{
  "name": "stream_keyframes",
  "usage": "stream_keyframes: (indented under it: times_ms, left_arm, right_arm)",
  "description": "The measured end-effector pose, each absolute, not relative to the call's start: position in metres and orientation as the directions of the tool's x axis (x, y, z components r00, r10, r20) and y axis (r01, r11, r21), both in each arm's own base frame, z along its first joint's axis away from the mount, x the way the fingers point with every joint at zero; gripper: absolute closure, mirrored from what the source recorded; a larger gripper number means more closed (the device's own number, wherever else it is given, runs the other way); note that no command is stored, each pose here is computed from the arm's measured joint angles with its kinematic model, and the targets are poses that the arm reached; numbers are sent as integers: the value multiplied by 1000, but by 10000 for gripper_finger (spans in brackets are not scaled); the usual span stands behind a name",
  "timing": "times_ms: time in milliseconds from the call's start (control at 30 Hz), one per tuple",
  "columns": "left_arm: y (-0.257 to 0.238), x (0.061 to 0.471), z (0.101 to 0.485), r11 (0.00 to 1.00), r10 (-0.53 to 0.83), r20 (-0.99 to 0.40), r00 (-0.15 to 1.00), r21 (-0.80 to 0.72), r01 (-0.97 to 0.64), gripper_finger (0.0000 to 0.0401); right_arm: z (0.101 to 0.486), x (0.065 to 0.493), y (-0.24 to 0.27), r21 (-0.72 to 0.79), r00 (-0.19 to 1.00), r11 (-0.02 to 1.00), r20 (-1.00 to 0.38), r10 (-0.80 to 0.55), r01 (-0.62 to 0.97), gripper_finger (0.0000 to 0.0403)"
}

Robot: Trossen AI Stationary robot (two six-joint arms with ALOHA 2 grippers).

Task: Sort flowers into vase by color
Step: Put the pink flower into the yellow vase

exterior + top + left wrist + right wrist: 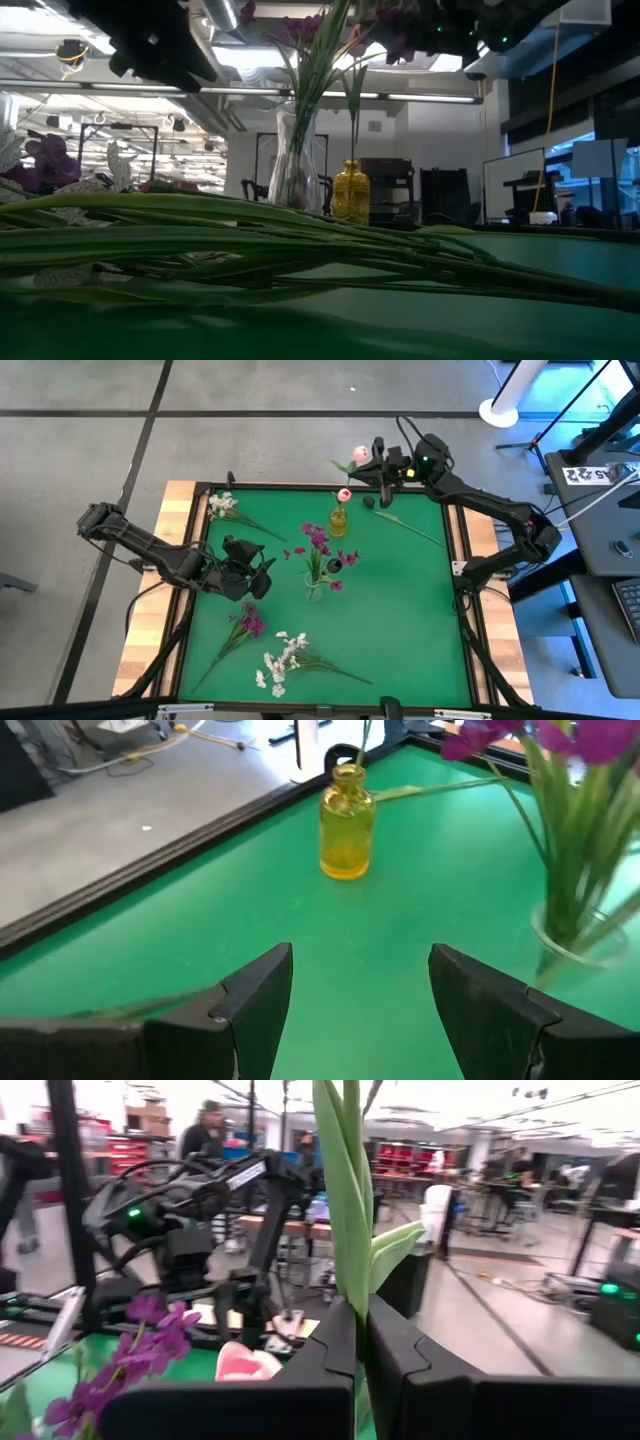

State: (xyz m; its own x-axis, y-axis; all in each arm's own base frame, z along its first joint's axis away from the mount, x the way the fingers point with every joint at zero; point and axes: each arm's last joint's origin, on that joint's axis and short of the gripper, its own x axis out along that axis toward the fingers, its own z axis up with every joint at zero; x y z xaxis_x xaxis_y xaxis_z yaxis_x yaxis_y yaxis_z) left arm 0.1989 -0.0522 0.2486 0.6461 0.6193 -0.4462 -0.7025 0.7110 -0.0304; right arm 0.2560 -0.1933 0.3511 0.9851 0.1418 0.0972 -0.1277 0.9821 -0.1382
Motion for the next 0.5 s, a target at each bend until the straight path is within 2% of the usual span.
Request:
stream_keyframes:
  times_ms: [500]
  left_arm:
    - [-28, 209, 251, 704, 636, -462, 618, 17, -710, 170]
  right_arm:
    - [333, 265, -202, -83, 977, 977, 59, 203, -198, 400]
